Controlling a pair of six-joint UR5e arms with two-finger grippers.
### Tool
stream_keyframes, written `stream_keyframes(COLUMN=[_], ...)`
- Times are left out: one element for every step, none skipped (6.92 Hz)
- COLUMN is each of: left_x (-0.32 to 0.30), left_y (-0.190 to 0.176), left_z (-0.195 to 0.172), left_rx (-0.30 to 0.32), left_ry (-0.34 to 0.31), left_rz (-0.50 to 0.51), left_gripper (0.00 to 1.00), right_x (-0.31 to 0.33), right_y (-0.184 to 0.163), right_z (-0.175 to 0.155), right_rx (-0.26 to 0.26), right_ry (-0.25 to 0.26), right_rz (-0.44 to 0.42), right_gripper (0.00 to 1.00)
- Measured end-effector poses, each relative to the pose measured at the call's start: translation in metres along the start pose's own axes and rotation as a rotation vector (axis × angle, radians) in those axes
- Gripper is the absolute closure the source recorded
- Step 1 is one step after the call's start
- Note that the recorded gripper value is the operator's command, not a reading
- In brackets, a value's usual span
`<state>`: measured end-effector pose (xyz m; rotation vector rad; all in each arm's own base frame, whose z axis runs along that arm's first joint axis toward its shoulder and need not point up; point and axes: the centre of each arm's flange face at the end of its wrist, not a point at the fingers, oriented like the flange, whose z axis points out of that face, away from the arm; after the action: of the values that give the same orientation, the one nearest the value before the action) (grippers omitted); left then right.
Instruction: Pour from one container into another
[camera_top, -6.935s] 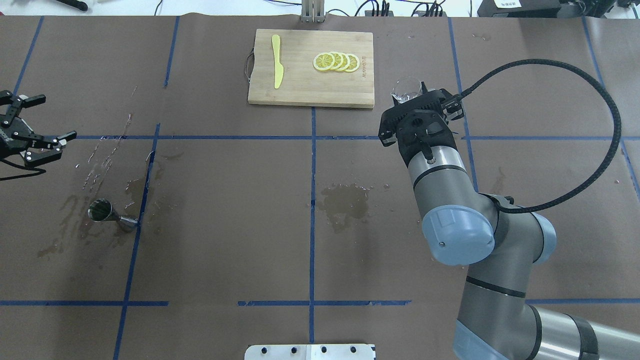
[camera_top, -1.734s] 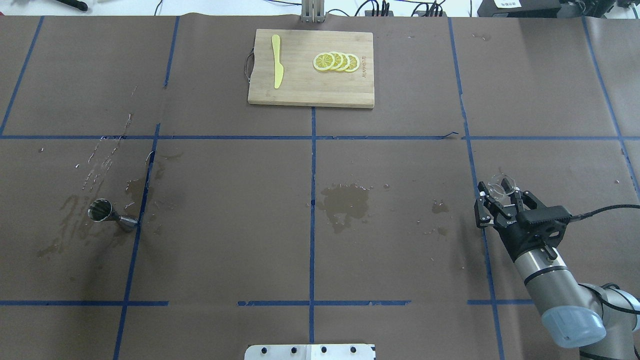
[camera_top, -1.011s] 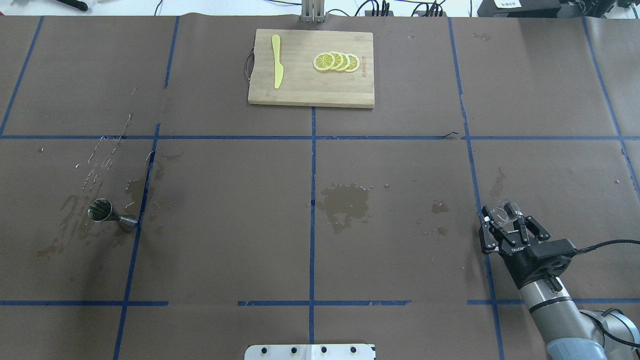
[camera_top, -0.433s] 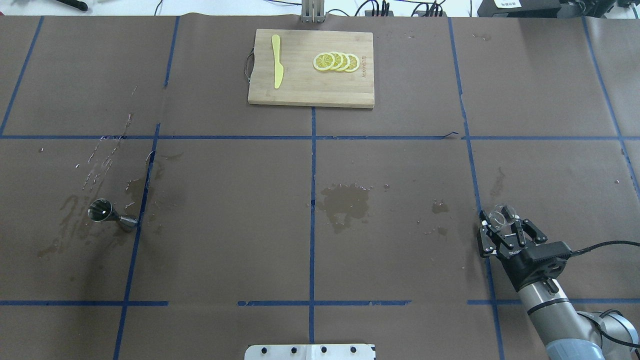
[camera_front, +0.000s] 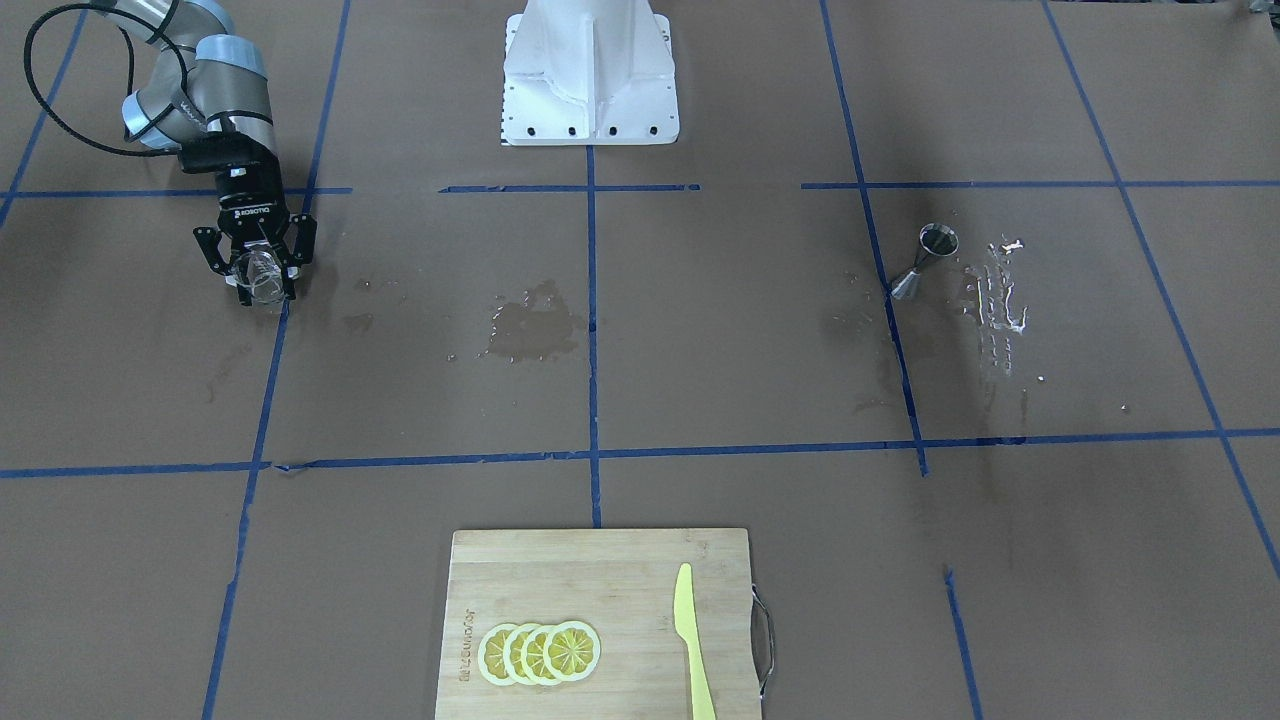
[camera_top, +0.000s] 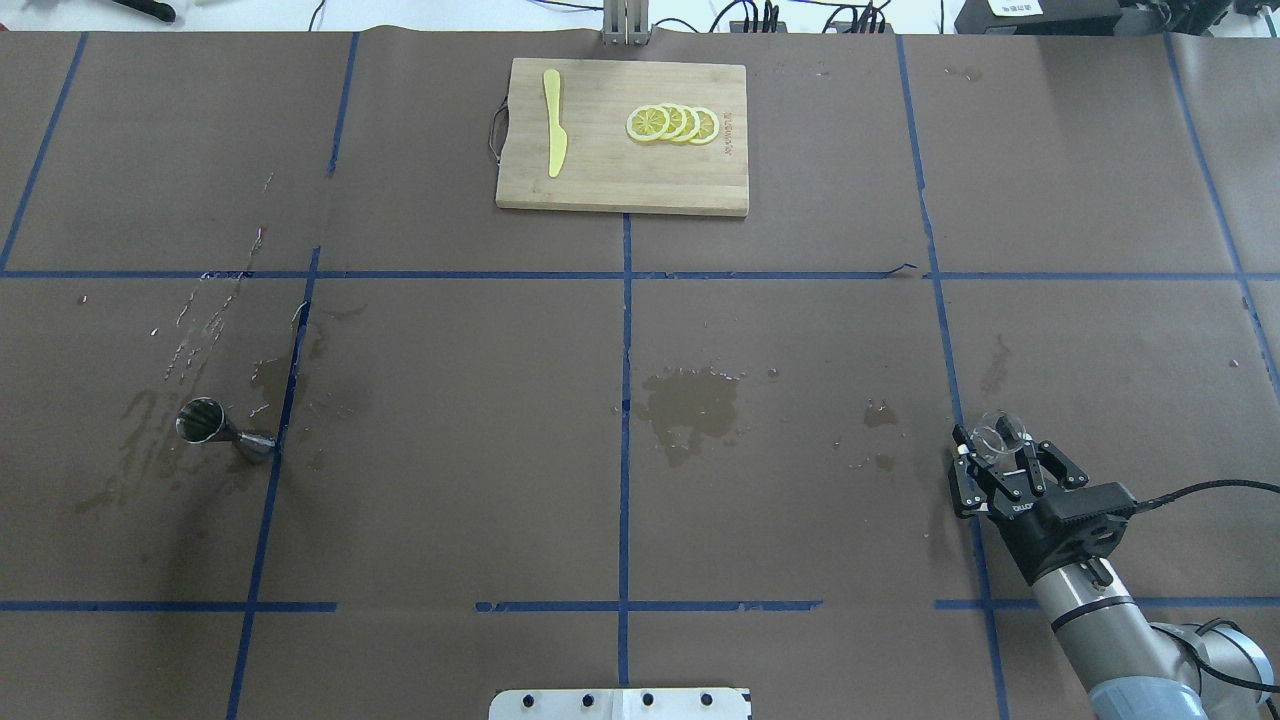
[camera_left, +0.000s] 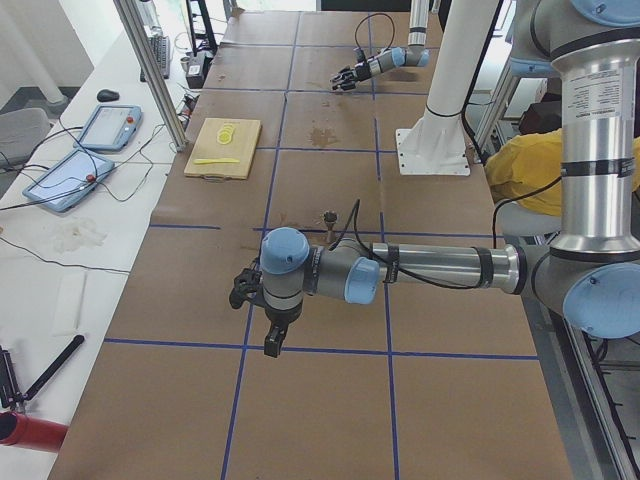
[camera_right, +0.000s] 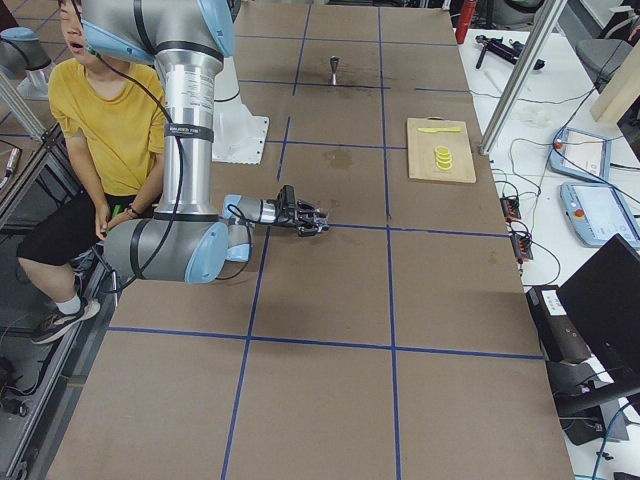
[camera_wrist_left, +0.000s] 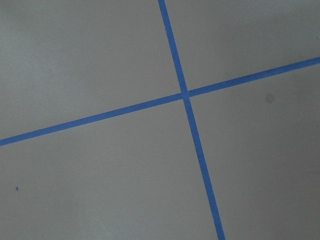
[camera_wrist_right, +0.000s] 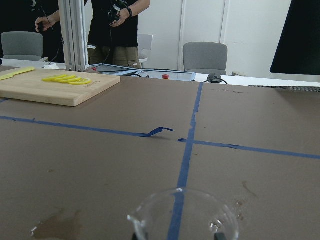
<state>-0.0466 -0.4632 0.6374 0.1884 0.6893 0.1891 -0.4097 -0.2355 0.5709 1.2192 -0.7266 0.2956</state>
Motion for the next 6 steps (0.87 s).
stream_keyframes(left_x=[-0.0001, -0.0001, 0.0001, 0.0002, 0.0003, 0.0005], left_y=[0.0001, 0.0001, 0.0, 0.0, -0.0001, -0.0002], left_z=[0.0001, 0.0001, -0.0001, -0.0002, -0.0005, -0.0007], left_rx=[-0.001, -0.001, -0.001, 0.0, 0.0, 0.0], left_ry=[0.0, 0.0, 0.0, 0.0, 0.0, -0.001], left_rz=[-0.001, -0.001, -0.001, 0.0, 0.0, 0.0], left_gripper=[0.0, 0.0, 0.0, 0.0, 0.0, 0.0], right_x=[-0.0021, -0.0037, -0.0046, -0.0041, -0.0024, -0.0002], right_y=[-0.0005, -0.0014, -0.0025, -0.0037, -0.0049, -0.0053], right_z=[0.0007, 0.0015, 0.0023, 0.0036, 0.0057, 0.0078], right_rx=[0.0, 0.001, 0.003, 0.006, 0.01, 0.013], right_ry=[-0.001, -0.002, -0.001, 0.002, 0.007, 0.013], right_rz=[0.004, 0.008, 0.011, 0.012, 0.011, 0.009], right_gripper=[0.79, 0.79, 0.79, 0.79, 0.79, 0.79])
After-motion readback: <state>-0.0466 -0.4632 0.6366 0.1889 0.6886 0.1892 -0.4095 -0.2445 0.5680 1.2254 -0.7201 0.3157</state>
